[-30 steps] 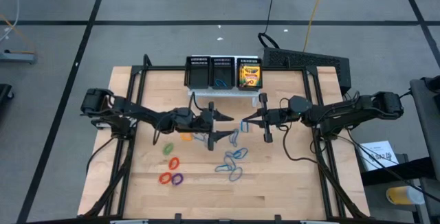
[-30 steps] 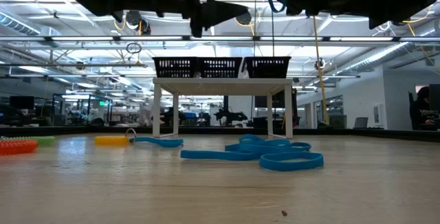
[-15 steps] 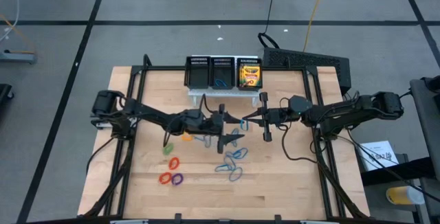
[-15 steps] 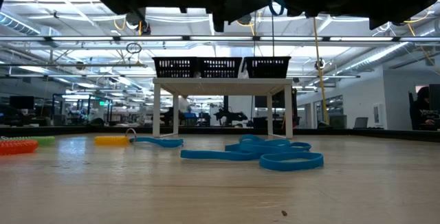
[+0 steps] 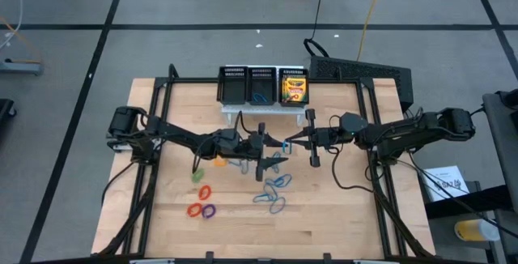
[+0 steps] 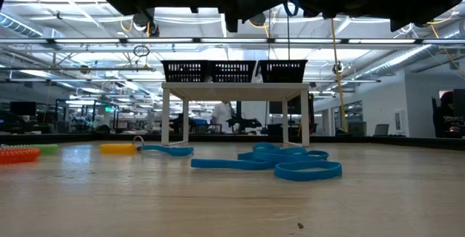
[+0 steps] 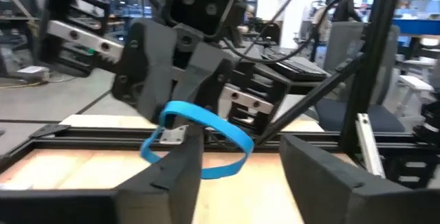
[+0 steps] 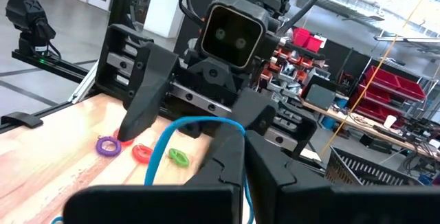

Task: Pick & Place Office Desk Supplies
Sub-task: Put the blue rubber band into the middle black bin

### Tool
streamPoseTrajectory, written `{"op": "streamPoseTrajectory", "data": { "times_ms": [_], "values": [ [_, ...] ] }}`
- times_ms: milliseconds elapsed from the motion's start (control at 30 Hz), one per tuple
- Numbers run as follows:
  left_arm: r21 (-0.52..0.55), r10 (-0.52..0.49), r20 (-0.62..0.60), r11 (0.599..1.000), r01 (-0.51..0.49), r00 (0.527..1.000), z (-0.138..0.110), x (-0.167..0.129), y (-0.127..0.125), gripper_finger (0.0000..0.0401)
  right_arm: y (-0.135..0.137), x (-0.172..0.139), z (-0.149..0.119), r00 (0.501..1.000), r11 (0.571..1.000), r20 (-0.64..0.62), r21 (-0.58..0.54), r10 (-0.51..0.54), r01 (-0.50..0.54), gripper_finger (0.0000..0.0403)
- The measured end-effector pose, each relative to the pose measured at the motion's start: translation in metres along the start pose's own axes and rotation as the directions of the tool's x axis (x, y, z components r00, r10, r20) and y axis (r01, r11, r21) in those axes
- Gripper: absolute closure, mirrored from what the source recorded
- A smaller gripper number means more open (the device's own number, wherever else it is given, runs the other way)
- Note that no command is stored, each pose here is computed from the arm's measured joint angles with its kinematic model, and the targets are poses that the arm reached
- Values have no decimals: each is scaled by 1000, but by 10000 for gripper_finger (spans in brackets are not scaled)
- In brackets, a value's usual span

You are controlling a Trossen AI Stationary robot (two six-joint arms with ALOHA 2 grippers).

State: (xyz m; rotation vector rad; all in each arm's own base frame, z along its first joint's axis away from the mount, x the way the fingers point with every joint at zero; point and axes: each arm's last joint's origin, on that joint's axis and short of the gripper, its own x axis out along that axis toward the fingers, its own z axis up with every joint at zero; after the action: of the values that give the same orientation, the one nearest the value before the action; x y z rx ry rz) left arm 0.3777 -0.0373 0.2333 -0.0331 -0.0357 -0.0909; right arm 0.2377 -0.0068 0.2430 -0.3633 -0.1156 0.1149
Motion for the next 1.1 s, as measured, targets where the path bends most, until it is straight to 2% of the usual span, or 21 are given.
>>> {"op": "streamPoseTrajectory", "data": {
  "times_ms": [233,500,633,900,1000,1100],
  "values": [
    [1,-37,15,999,37,999,5,-1,-1,290,0,0,0,1000,1000,-4,1,2,-2,403],
    [4,-36,9,999,36,999,4,-1,-1,356,0,0,0,1000,1000,-4,1,2,-2,403],
    [49,-36,10,998,36,999,4,-1,-1,392,0,0,0,1000,1000,-4,1,2,-2,403],
    [52,-21,6,998,21,1000,7,-3,5,395,1,0,-3,1000,1000,-28,30,4,-3,399],
    [47,-9,3,999,9,1000,14,-7,9,393,0,-2,-3,998,997,-58,73,-14,18,376],
    [57,3,-18,998,-2,1000,24,-13,12,392,-3,-7,1,998,994,-57,107,-24,30,334]
  ]
}}
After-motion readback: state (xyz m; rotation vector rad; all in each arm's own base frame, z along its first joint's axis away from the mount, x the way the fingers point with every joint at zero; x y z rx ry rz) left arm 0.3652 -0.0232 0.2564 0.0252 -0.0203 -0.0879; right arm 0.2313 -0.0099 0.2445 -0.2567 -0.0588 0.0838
